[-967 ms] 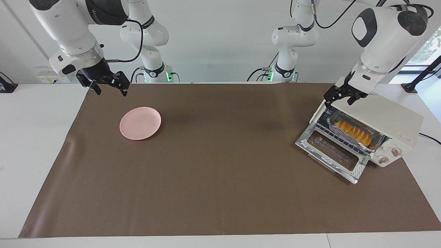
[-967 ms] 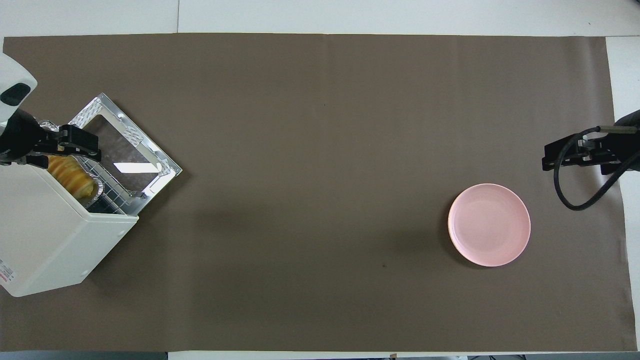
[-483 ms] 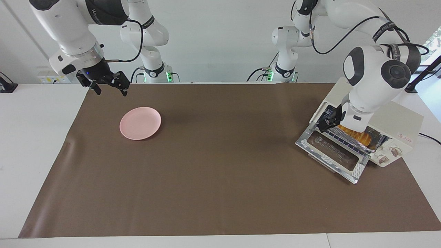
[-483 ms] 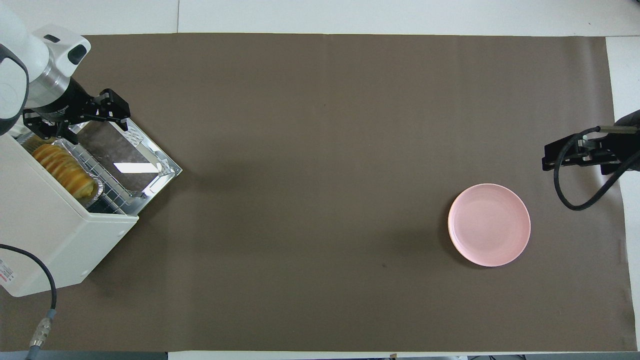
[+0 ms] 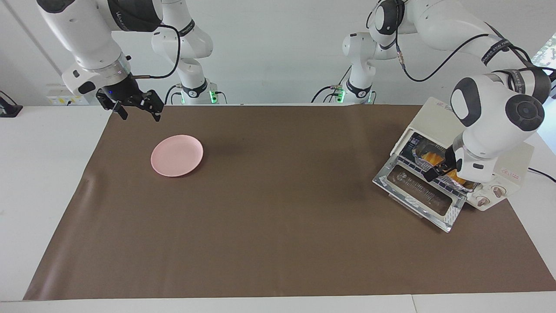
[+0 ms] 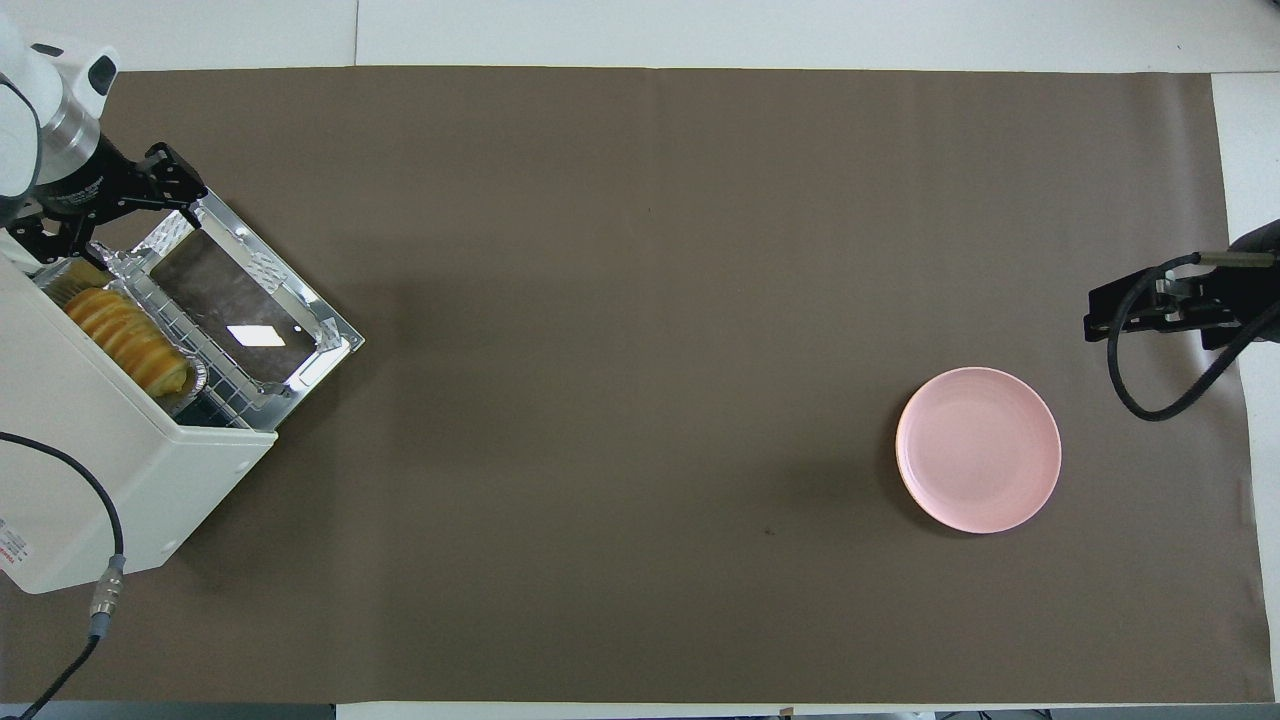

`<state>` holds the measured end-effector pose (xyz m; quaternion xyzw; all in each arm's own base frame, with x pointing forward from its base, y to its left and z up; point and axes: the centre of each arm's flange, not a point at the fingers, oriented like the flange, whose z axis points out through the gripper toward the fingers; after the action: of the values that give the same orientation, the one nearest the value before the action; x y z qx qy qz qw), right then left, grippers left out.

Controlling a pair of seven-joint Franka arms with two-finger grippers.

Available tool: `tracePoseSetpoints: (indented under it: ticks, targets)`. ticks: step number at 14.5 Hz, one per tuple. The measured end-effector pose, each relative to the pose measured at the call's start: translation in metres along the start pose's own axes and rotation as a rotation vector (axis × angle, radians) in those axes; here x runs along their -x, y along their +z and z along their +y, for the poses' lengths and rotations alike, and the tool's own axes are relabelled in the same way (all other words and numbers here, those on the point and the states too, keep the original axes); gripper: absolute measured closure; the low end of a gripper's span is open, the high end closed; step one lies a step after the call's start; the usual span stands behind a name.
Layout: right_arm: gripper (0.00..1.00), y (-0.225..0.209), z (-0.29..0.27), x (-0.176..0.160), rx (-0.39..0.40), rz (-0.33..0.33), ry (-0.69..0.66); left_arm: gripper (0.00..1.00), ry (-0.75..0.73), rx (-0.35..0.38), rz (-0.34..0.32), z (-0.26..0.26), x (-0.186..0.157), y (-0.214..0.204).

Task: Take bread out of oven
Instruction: 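Reach the left gripper into the toaster oven toward the foil tray, then grasp the foil tray edge with the left gripper inside the oven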

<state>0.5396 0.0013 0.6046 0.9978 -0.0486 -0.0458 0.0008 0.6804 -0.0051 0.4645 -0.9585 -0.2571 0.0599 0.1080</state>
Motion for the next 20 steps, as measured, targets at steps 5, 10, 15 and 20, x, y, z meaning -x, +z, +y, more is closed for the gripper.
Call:
tracePoseSetpoints:
  ticks: [5,10,15,20]
  targets:
    - [0.00,0.000,0.000,0.000,0.000,0.000,0.000,0.00,-0.075,-0.109,0.018,0.040,0.014,0.052]
    - [0.00,0.000,0.000,0.000,0.000,0.000,0.000,0.00,-0.102,-0.148,0.011,0.028,0.008,0.068]
    - [0.00,0.000,0.000,0.000,0.000,0.000,0.000,0.00,-0.098,-0.188,0.002,0.023,0.009,0.081]
    - [0.00,0.000,0.000,0.000,0.000,0.000,0.000,0.00,-0.100,-0.194,0.000,0.021,0.009,0.083]
